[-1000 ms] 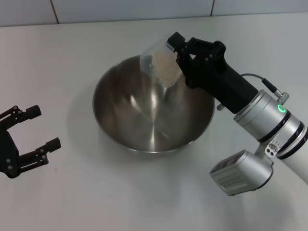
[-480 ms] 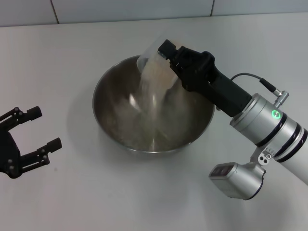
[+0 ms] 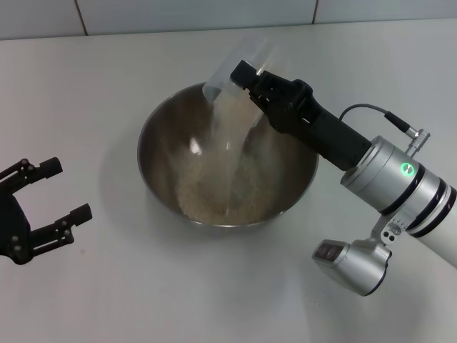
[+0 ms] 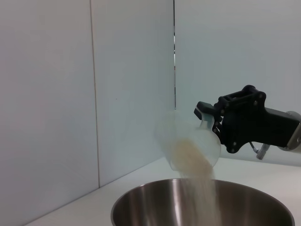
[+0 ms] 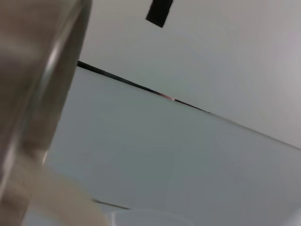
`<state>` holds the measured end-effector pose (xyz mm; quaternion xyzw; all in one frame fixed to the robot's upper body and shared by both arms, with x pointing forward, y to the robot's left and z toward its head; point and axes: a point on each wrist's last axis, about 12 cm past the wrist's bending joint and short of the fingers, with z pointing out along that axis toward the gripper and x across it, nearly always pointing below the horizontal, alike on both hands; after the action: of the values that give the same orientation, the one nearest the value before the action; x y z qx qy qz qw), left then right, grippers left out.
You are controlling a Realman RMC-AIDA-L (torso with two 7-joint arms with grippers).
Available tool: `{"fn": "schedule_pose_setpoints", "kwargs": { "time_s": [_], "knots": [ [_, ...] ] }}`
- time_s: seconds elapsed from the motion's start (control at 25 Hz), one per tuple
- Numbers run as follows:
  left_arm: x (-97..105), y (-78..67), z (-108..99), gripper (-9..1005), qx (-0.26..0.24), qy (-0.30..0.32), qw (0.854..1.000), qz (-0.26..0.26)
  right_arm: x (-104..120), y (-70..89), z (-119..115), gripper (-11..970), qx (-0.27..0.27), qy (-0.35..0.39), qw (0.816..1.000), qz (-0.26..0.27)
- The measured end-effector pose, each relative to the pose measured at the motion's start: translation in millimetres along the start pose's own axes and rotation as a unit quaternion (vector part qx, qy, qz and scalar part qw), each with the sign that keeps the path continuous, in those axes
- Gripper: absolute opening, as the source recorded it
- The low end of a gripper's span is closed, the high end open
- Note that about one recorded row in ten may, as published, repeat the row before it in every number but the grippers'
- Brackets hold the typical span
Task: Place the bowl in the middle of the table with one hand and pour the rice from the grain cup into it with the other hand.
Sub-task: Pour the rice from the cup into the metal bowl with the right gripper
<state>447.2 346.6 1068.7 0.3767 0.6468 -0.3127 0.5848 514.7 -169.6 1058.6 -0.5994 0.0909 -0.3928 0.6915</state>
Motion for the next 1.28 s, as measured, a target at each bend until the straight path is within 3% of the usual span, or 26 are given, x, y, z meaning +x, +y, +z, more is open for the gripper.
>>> {"fn": "schedule_pose_setpoints", "kwargs": {
  "time_s": [0.76,1.28],
  "knots": [
    [-1.0,1.1,2.0,818,0.001,-0.001,1.000,-0.004,2.9,2.9,-1.9,10,-0.006,-0.034,0.994,-0.100],
    [-1.4,2.1,1.4,818,0.001,0.000,1.000,-0.003,0.8,2.5,-0.5,9,-0.004,-0.037,0.994,-0.102]
  ]
}}
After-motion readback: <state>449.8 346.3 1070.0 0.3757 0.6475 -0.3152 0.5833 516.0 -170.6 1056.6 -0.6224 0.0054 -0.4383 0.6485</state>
